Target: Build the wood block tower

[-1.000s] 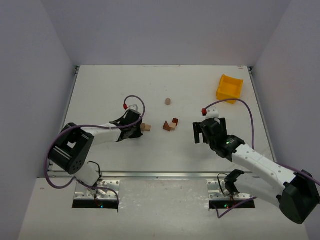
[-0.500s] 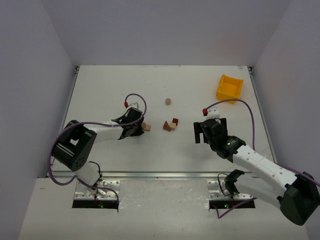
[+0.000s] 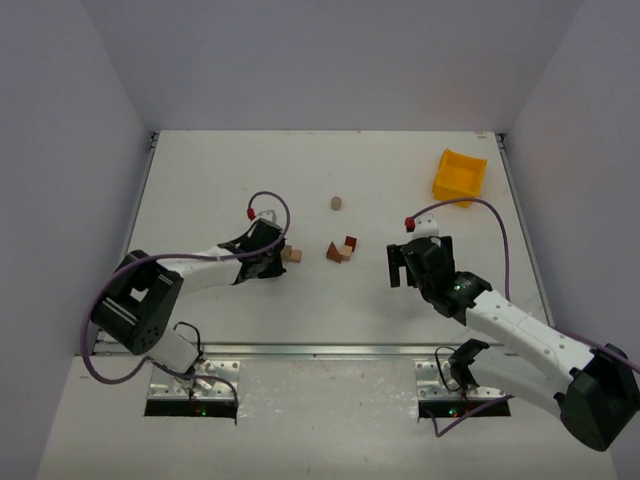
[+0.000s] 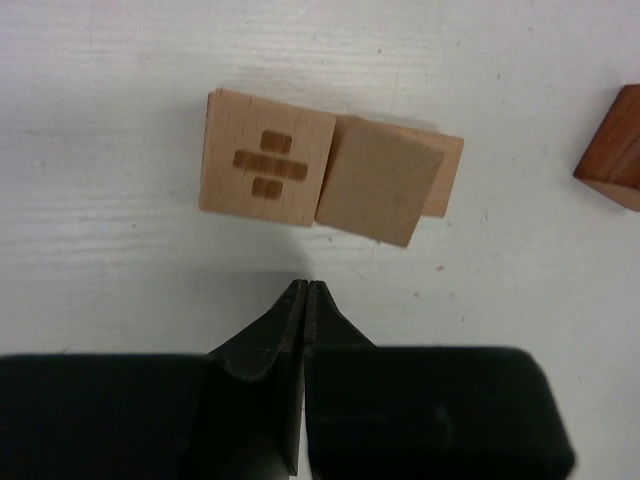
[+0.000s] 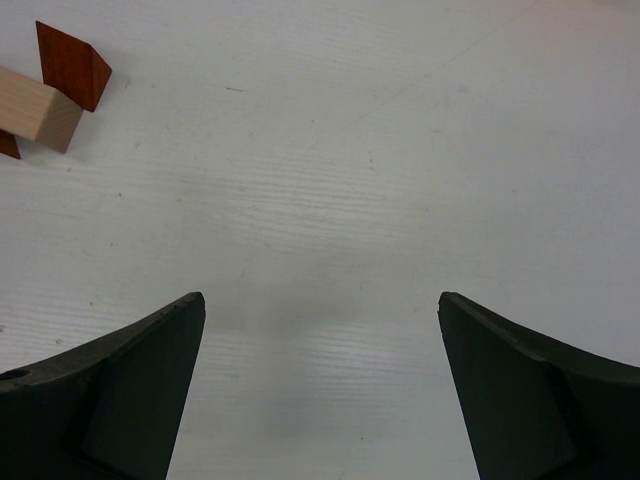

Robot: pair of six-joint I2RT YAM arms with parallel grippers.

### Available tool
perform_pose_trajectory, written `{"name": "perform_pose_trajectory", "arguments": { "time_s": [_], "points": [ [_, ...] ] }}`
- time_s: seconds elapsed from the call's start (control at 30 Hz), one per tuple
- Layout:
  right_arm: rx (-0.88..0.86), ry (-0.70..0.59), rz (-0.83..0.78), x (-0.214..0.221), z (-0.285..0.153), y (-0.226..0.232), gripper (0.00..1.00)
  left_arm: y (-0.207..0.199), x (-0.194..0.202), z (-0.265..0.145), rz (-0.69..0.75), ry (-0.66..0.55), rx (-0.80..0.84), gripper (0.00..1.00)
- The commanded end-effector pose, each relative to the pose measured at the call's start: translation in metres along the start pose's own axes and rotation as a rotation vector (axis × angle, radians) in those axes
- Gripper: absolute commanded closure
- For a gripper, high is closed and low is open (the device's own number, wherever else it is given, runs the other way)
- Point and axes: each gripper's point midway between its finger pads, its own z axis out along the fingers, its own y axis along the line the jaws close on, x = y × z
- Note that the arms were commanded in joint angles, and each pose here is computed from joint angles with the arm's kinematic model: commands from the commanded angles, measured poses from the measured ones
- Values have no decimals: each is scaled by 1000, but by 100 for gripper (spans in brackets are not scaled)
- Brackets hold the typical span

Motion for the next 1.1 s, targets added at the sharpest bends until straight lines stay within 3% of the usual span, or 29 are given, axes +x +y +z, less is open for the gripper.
{"name": "perform_pose_trajectory", "arguments": {
  "time_s": [0.0,0.03,0.1,0.23,0.33,0.53,0.7,1.07],
  "points": [
    [-166,-66,8,-18,0,30,3,-12,-44,-49,-27,-165,48,100],
    [-240,-72,1,-20,-1,44,6,-9,-54,-59,-41,-204,24,100],
    [-355,-76,-2,-30,-3,68,23,-4,-75,-76,-82,-276,-20,100],
    [-538,-60,-23,-49,-1,116,74,13,-113,-90,-175,-395,-138,100],
    [-582,-6,-75,-55,10,146,87,38,-131,-83,-265,-402,-204,100],
    [-706,64,-127,-61,30,203,91,55,-139,-60,-303,-417,-194,100],
    [-761,81,-157,-72,45,240,94,62,-131,-36,-290,-363,-209,100],
    [-778,117,-196,-72,74,274,95,58,-100,16,-253,-229,-178,100]
  ]
}}
